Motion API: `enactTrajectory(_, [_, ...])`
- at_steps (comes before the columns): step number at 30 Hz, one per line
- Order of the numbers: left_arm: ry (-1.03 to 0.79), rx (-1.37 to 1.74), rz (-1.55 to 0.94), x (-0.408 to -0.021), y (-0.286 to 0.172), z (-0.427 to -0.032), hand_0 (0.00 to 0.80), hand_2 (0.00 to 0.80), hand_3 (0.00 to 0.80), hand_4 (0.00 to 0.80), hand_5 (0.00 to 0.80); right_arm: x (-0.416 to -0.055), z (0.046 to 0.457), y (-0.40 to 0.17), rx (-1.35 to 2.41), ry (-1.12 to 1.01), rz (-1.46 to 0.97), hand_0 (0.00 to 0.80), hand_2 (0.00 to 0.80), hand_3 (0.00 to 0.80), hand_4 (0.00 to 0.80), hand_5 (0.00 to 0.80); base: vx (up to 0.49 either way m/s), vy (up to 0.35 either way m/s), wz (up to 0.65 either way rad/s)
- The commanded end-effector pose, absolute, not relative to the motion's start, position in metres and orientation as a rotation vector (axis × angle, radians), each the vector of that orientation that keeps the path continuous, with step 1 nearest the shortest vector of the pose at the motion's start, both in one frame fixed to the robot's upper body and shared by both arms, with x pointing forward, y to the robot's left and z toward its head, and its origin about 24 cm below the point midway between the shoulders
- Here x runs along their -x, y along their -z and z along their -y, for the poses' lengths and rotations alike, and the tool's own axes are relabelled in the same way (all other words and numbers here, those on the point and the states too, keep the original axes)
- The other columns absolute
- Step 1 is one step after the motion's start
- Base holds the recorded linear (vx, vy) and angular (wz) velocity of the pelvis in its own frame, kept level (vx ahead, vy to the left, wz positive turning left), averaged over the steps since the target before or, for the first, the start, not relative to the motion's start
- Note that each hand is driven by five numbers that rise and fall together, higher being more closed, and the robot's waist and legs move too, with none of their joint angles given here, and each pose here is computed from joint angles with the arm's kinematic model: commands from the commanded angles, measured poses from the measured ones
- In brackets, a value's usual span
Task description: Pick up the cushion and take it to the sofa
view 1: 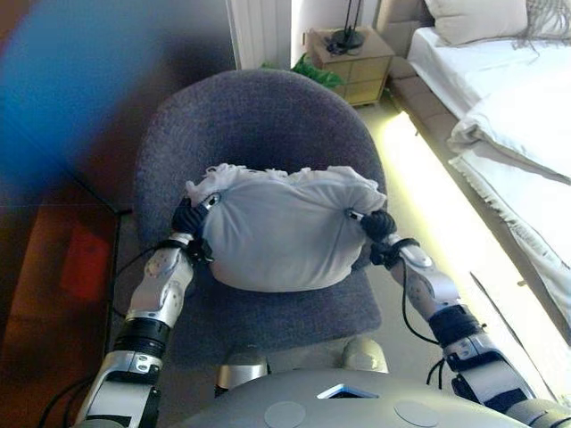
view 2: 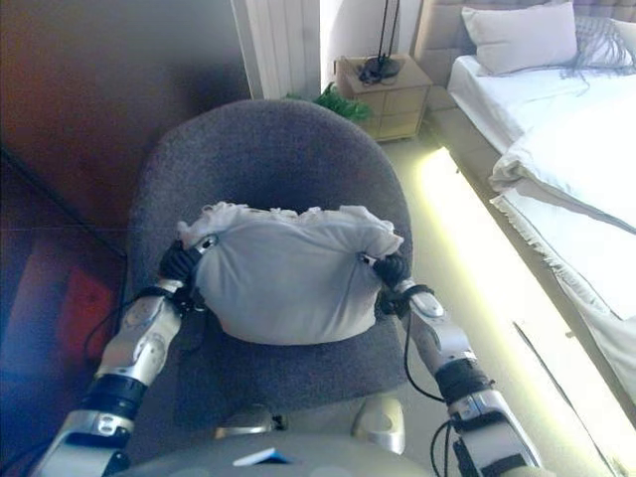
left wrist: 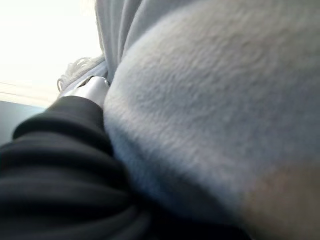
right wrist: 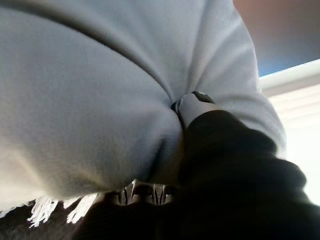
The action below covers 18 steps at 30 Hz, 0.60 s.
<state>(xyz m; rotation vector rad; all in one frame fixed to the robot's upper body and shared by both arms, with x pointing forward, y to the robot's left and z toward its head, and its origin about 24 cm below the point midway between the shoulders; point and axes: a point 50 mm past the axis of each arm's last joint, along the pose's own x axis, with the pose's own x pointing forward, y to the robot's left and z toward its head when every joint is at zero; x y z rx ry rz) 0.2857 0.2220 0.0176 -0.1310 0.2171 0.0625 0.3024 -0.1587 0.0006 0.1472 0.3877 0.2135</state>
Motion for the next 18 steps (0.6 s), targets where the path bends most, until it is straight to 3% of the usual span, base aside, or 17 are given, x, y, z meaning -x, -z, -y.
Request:
enactTrajectory(1, [0.079, 0.162, 0.019, -0.337, -0.084, -0.171, 0.8, 0.8, 0.8, 0.8, 0.8, -0.355, 0.131, -0.089, -0.192, -0.304, -0.084, 0.8, 0.8, 0.8, 0.8, 0.8, -0.166, -0.133, 0.17])
enactTrajectory(9, [0.022, 0.118, 0.184, -0.375, -0.145, -0.163, 0.8, 0.8, 0.8, 0.8, 0.8, -0.382, 0.122, -0.148, -0.115, -0.353, 0.055, 0.8, 0.8, 0.8, 0.8, 0.8, -0.18, -0.023, -0.21])
enactTrajectory(18, [0.02, 0.131, 0.34, -0.397, -0.22, -0.149, 0.8, 0.8, 0.8, 0.8, 0.8, -0.401, 0.125, -0.217, -0.061, -0.337, 0.222, 0.8, 0.8, 0.8, 0.8, 0.8, -0.095, 0.031, -0.02])
